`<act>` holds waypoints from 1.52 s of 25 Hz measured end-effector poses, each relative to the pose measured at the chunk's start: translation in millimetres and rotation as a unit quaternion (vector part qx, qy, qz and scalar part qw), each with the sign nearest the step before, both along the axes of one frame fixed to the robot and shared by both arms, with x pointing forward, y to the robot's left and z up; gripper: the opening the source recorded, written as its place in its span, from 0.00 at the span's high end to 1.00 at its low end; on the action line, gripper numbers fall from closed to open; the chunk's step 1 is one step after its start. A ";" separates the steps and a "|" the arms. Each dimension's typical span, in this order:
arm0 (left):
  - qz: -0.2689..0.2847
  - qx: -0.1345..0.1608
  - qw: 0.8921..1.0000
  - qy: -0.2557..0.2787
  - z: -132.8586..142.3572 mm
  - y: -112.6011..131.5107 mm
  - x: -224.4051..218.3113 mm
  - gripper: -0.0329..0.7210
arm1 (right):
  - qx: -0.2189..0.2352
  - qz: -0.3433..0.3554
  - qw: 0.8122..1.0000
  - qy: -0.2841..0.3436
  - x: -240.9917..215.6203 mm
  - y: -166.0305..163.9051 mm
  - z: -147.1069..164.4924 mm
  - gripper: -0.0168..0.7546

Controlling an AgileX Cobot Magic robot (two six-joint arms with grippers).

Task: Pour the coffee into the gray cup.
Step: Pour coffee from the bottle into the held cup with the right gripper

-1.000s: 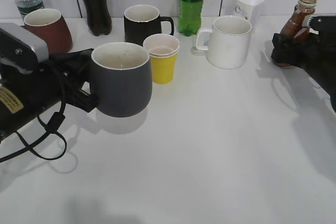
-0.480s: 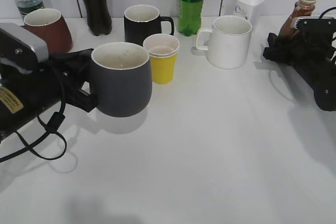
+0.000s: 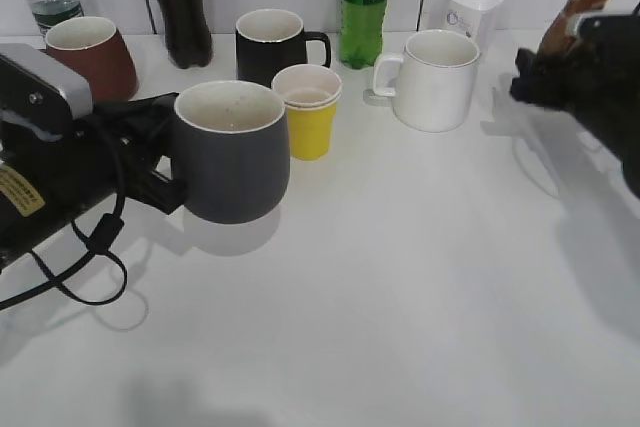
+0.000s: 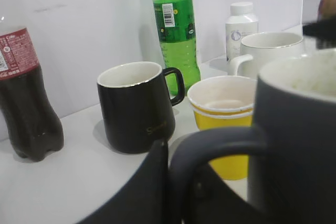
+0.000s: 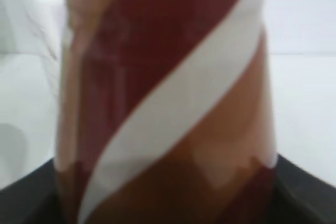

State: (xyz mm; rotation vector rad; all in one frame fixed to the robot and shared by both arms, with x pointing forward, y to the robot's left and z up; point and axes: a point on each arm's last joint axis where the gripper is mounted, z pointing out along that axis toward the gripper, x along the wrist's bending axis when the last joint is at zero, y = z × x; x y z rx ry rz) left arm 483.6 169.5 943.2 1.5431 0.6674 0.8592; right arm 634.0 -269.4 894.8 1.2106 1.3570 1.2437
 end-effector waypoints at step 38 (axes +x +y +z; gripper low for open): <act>-0.015 0.005 1.000 -0.002 -0.2 -2.2 -1.5 0.90 | -0.244 0.312 0.911 -0.117 -84.9 156.4 91.9 0.29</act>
